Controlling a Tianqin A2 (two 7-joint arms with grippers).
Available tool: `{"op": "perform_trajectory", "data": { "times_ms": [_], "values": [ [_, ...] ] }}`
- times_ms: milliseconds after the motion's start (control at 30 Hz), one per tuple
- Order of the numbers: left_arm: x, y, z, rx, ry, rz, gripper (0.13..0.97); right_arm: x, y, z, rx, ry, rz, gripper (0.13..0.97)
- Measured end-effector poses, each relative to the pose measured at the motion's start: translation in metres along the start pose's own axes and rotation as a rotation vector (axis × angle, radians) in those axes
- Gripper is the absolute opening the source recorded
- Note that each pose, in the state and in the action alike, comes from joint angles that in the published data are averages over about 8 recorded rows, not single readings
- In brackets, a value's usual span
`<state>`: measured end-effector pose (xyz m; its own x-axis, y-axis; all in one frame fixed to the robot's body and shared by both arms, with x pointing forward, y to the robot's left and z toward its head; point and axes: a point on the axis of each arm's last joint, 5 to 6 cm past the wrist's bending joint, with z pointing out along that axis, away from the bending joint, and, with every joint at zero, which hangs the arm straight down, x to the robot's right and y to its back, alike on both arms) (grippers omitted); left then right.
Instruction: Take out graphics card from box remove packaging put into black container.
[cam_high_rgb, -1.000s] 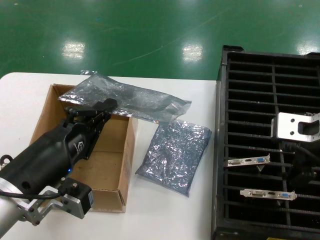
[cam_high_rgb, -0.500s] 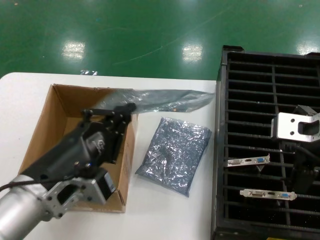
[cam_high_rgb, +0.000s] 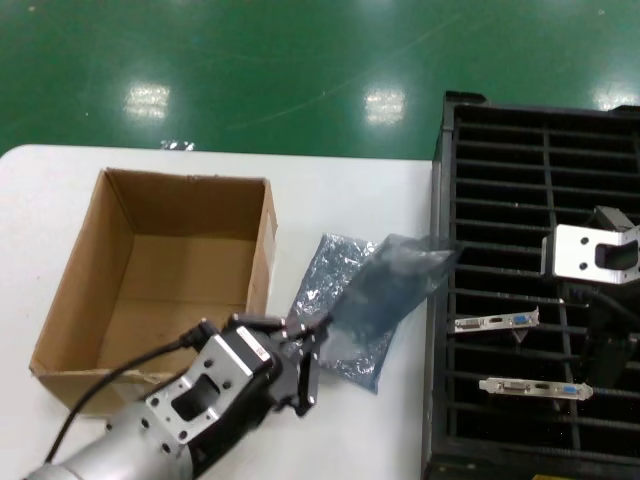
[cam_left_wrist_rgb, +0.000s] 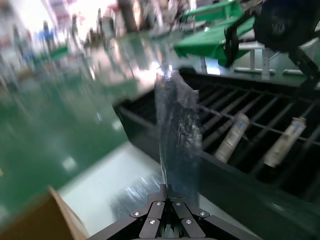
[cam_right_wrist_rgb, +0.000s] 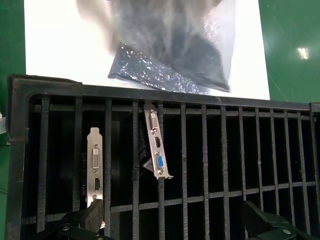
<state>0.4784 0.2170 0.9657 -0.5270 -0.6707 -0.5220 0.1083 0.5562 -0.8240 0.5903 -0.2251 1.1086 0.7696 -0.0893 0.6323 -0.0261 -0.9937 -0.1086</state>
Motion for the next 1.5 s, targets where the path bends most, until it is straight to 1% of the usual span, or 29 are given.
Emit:
{"op": "perform_trajectory", "data": {
  "times_ms": [67, 167, 267, 367, 433, 533, 600, 700, 767, 933, 1033, 1067, 1100, 1167, 1233, 1333, 1367, 1433, 1467, 1500],
  "values": [
    [0.0055, 0.0032, 0.002, -0.042, 0.018, -0.081, 0.138, 0.0, 0.0, 0.0, 0.0, 0.0, 0.0, 0.959],
    [0.012, 0.0092, 0.007, -0.102, 0.021, -0.201, 0.138, 0.0, 0.0, 0.0, 0.0, 0.0, 0.0, 0.962],
    [0.0151, 0.0152, 0.013, -0.15, -0.002, -0.313, 0.138, 0.0, 0.0, 0.0, 0.0, 0.0, 0.0, 0.964],
    [0.0147, 0.0189, 0.019, -0.18, -0.043, -0.412, 0.138, 0.0, 0.0, 0.0, 0.0, 0.0, 0.0, 0.966],
    [0.0129, 0.0198, 0.022, -0.189, -0.072, -0.463, 0.138, 0.0, 0.0, 0.0, 0.0, 0.0, 0.0, 0.966],
    [0.0089, 0.0192, 0.025, -0.185, -0.11, -0.517, 0.149, 0.0, 0.0, 0.0, 0.0, 0.0, 0.0, 0.966],
    [0.006, 0.0177, 0.027, -0.173, -0.124, -0.537, 0.159, 0.0, 0.0, 0.0, 0.0, 0.0, 0.0, 0.966],
    [0.0028, 0.0146, 0.03, -0.151, -0.131, -0.55, 0.174, 0.0, 0.0, 0.0, 0.0, 0.0, 0.0, 0.966],
    [0.0016, 0.0122, 0.031, -0.137, -0.13, -0.552, 0.179, 0.0, 0.0, 0.0, 0.0, 0.0, 0.0, 0.966],
    [0.0002, 0.0069, 0.032, -0.097, -0.128, -0.543, 0.246, 0.0, 0.0, 0.0, 0.0, 0.0, 0.0, 0.966],
    [-0.0022, 0.003, 0.03, -0.061, -0.14, -0.521, 0.286, 0.0, 0.0, 0.0, 0.0, 0.0, 0.0, 0.966],
    [-0.0035, 0.0013, 0.029, -0.045, -0.147, -0.507, 0.286, 0.0, 0.0, 0.0, 0.0, 0.0, 0.0, 0.966],
    [-0.005, -0.0007, 0.027, -0.028, -0.155, -0.49, 0.308, 0.0, 0.0, 0.0, 0.0, 0.0, 0.0, 0.966],
    [-0.0083, -0.005, 0.024, 0.01, -0.175, -0.441, 0.352, 0.0, 0.0, 0.0, 0.0, 0.0, 0.0, 0.966],
    [-0.0113, -0.0097, 0.019, 0.05, -0.197, -0.372, 0.395, 0.0, 0.0, 0.0, 0.0, 0.0, 0.0, 0.966],
    [-0.0147, -0.0168, 0.014, 0.113, -0.242, -0.23, 0.46, 0.0, 0.0, 0.0, 0.0, 0.0, 0.0, 0.966],
    [-0.0153, -0.0187, 0.013, 0.129, -0.257, -0.183, 0.46, 0.0, 0.0, 0.0, 0.0, 0.0, 0.0, 0.966],
    [-0.0158, -0.0213, 0.011, 0.157, -0.283, -0.11, 0.46, -0.001, 0.0, 0.001, 0.006, -0.002, 0.0, 0.966],
    [-0.0158, -0.0219, 0.011, 0.167, -0.292, -0.084, 0.46, -0.001, -0.001, 0.002, 0.013, -0.002, -0.001, 0.966],
    [-0.0158, -0.0221, 0.011, 0.174, -0.299, -0.065, 0.487, -0.002, -0.001, 0.002, 0.022, -0.004, -0.002, 0.966]
  ]
}}
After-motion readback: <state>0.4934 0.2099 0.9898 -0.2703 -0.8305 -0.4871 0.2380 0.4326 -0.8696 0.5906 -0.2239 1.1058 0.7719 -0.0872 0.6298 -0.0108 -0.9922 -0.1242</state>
